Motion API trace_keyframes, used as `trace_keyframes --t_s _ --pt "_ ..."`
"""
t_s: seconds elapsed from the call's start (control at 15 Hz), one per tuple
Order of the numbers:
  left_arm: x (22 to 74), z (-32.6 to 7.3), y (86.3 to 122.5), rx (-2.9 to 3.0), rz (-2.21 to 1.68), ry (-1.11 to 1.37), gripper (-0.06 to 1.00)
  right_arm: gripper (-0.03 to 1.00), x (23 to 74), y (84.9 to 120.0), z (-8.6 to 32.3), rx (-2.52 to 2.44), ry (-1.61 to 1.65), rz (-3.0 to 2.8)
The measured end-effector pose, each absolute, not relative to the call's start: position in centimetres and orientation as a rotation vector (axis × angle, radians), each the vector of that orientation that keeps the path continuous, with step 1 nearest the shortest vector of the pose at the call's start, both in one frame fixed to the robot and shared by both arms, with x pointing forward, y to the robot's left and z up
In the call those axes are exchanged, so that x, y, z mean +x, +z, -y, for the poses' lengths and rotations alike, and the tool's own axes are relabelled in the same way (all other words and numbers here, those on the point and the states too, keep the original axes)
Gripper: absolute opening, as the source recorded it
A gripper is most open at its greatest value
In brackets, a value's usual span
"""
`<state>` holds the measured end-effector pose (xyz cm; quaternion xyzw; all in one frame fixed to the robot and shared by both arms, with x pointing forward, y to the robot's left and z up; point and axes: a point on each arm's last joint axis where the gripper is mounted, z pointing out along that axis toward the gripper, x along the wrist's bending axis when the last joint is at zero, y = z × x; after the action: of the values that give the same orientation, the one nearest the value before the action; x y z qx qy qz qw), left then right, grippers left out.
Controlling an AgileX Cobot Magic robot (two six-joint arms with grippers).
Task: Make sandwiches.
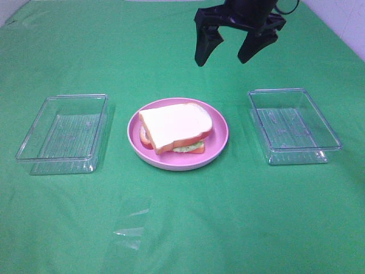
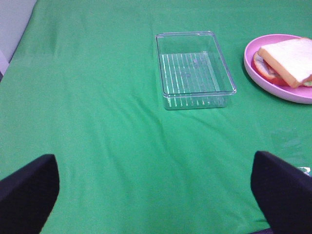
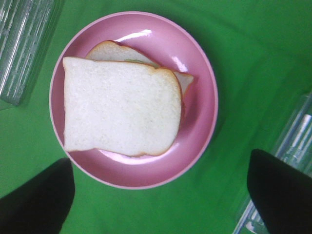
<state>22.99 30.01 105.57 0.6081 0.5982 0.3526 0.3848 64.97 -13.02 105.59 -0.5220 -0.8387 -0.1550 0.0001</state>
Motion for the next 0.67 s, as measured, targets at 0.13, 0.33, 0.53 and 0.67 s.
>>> trace_keyframes --t_s 0.13,0.33,0.53,0.67 --pt "23.0 -30.0 105.6 1.549 -1.524 0.898 0.99 0.93 64.1 107.9 13.5 -1.652 -0.533 2.677" --pt "23.0 -30.0 105.6 1.549 -1.524 0.898 0.99 0.93 61.8 111.3 14.8 -1.705 -0.578 2.715" --pt "23.0 -30.0 105.6 1.549 -1.524 0.898 0.99 0.93 57.2 113.1 16.8 -1.749 -0.545 2.717" --pt "23.0 -30.0 105.6 1.549 -1.524 0.898 0.99 0.93 54.0 113.5 18.0 -1.767 -0.526 2.697"
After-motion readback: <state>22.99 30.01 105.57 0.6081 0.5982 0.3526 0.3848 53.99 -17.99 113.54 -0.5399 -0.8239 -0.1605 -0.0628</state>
